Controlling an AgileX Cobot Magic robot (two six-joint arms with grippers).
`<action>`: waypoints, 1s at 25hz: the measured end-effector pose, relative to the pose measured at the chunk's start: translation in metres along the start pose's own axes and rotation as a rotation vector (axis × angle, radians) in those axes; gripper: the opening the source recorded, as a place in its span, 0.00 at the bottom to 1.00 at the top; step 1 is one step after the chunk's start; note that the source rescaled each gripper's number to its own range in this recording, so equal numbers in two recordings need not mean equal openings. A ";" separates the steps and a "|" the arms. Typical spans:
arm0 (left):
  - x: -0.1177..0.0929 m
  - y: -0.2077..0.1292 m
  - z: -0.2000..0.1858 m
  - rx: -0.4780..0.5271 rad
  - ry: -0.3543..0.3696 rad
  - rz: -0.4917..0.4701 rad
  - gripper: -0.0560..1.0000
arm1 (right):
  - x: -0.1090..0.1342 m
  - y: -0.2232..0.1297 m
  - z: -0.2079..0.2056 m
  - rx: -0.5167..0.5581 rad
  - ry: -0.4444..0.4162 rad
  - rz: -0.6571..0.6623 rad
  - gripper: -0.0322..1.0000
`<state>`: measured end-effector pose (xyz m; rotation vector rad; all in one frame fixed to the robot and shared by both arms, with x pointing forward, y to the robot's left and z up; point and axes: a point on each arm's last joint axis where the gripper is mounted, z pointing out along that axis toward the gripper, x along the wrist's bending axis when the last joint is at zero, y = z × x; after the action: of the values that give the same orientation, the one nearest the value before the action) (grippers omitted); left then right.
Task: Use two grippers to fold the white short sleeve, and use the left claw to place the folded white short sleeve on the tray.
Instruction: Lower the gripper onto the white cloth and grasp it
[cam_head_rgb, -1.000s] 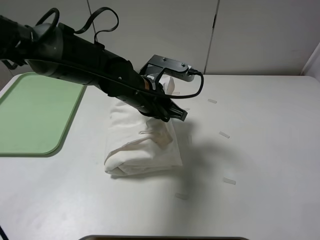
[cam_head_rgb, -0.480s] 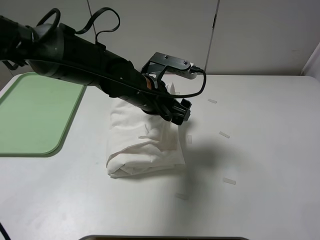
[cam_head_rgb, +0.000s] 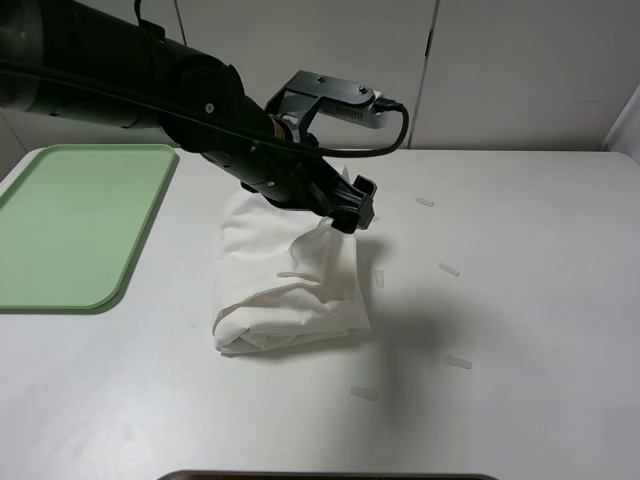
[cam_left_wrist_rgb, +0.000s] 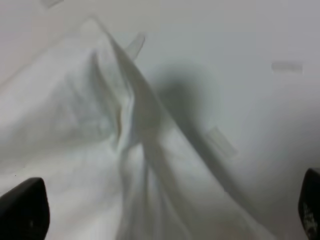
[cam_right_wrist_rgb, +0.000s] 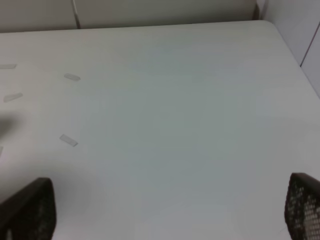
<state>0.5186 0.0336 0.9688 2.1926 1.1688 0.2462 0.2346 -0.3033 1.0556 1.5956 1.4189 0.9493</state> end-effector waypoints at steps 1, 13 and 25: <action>0.000 0.000 -0.001 0.006 0.000 0.000 1.00 | 0.000 0.000 0.000 0.000 0.000 0.000 1.00; 0.001 -0.016 -0.025 0.239 0.012 0.101 1.00 | 0.000 0.000 0.000 0.000 0.001 0.000 1.00; 0.062 -0.027 -0.041 0.447 0.114 0.079 1.00 | 0.000 0.000 0.000 0.000 0.001 0.000 1.00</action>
<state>0.5188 0.1120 0.9763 2.6453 1.2987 0.1548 0.2346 -0.3033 1.0556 1.5958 1.4192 0.9502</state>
